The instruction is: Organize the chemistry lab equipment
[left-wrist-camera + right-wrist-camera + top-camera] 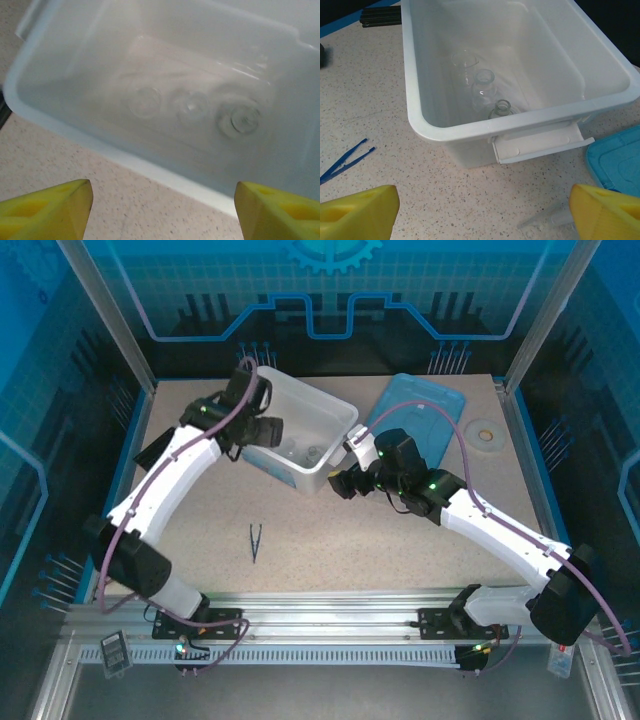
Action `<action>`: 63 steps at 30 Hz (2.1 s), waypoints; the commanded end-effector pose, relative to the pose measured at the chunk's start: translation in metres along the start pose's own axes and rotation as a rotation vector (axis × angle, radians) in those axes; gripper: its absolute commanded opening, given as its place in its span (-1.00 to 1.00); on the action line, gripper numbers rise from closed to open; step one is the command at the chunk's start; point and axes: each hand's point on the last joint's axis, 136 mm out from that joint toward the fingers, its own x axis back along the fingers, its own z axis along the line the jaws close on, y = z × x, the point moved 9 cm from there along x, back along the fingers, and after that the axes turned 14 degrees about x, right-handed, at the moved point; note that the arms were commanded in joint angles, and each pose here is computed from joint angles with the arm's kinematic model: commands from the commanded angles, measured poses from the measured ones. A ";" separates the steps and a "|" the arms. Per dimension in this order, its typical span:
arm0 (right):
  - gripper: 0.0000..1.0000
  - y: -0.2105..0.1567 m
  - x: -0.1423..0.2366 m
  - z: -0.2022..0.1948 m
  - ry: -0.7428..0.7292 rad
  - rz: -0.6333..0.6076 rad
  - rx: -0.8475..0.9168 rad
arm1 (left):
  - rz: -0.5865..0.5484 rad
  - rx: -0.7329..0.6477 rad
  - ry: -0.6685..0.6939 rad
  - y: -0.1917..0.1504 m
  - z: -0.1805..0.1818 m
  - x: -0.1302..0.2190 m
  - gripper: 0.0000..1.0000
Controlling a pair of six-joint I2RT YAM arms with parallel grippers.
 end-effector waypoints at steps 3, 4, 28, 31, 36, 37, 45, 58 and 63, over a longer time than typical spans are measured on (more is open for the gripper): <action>0.78 0.005 0.013 0.001 -0.015 -0.027 -0.012 | -0.021 0.097 0.006 -0.048 0.012 0.017 0.52; 0.78 0.004 0.014 0.001 -0.019 -0.022 -0.009 | -0.021 0.117 -0.002 -0.058 0.015 0.021 0.52; 0.69 -0.010 0.000 0.006 0.016 0.050 -0.005 | 0.232 0.239 0.132 -0.210 0.043 -0.065 0.30; 0.66 -0.011 0.000 0.005 0.014 0.054 -0.005 | 0.257 0.231 0.151 -0.215 0.042 -0.076 0.25; 0.59 -0.011 -0.001 0.003 0.010 0.061 -0.008 | 0.283 0.222 0.165 -0.224 0.042 -0.089 0.20; 0.57 -0.012 -0.001 0.002 0.010 0.061 -0.010 | 0.285 0.223 0.163 -0.225 0.041 -0.090 0.19; 0.53 -0.014 -0.004 0.001 0.012 0.071 -0.020 | 0.310 0.218 0.167 -0.231 0.040 -0.100 0.06; 0.38 -0.017 -0.006 0.002 0.016 0.080 -0.023 | 0.313 0.217 0.186 -0.234 0.042 -0.103 -0.11; 0.34 -0.017 -0.006 0.001 0.018 0.080 -0.023 | 0.314 0.225 0.187 -0.234 0.042 -0.104 -0.18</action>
